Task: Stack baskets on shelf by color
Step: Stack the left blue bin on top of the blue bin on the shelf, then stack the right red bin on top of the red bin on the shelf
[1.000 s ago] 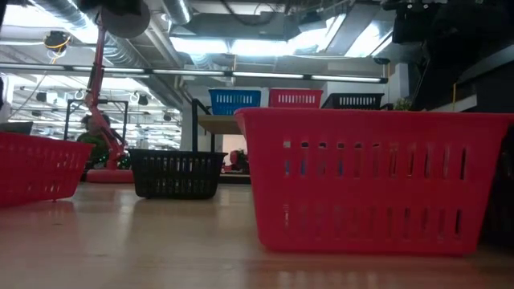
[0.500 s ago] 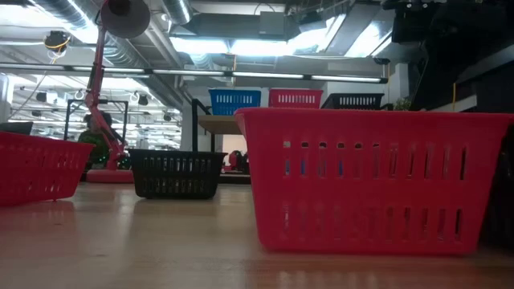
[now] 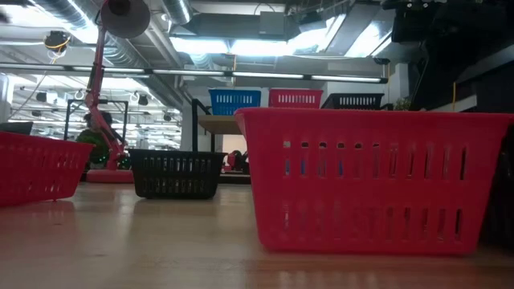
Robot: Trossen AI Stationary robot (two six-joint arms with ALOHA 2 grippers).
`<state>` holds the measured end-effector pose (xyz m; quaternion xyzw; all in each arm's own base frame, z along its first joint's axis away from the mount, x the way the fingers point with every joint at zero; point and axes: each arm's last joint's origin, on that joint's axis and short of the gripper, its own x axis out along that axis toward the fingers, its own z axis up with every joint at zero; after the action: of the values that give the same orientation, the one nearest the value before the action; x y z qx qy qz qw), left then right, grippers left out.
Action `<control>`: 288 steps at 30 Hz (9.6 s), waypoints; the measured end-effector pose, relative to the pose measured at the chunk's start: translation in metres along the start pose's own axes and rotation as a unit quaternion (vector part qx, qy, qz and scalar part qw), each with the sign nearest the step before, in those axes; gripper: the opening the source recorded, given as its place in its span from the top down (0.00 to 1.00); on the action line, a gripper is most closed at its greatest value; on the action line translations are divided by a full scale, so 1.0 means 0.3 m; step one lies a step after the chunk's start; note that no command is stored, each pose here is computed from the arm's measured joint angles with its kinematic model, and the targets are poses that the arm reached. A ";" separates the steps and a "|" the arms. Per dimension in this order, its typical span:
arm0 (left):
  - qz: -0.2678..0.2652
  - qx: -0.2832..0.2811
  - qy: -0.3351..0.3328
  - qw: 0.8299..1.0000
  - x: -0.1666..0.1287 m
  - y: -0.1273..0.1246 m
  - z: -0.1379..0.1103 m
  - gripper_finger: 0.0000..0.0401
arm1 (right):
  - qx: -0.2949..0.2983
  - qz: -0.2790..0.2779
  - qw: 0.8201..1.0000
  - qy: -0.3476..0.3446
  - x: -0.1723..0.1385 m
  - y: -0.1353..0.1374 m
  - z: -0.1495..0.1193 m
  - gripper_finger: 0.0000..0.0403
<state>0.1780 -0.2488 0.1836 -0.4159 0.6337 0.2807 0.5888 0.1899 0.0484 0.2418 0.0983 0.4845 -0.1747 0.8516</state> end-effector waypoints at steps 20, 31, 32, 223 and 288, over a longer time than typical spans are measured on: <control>-0.096 0.038 -0.282 0.954 -0.095 -0.147 0.576 0.75 | -0.017 -0.001 1.000 0.000 0.000 0.000 0.000 0.46; -0.249 0.208 -0.225 0.919 -0.160 -0.235 0.496 0.75 | -0.017 -0.001 1.000 0.000 0.000 0.000 -0.001 0.46; -0.253 0.230 -0.214 0.915 -0.156 -0.238 0.471 0.76 | -0.017 -0.001 1.000 0.000 0.000 0.000 0.000 0.46; 0.139 0.490 -0.388 0.768 -0.909 0.123 1.267 1.00 | -0.012 -0.018 0.998 -0.054 -0.001 0.007 0.024 0.46; 0.214 0.465 -0.342 0.788 -0.804 0.039 1.232 0.77 | 0.020 -0.006 0.998 -0.067 -0.002 0.013 0.033 0.46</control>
<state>0.3481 0.1169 0.3632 0.1773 0.5181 0.1950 0.8137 0.1989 0.0487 0.2473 0.1001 0.4238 -0.1954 0.8787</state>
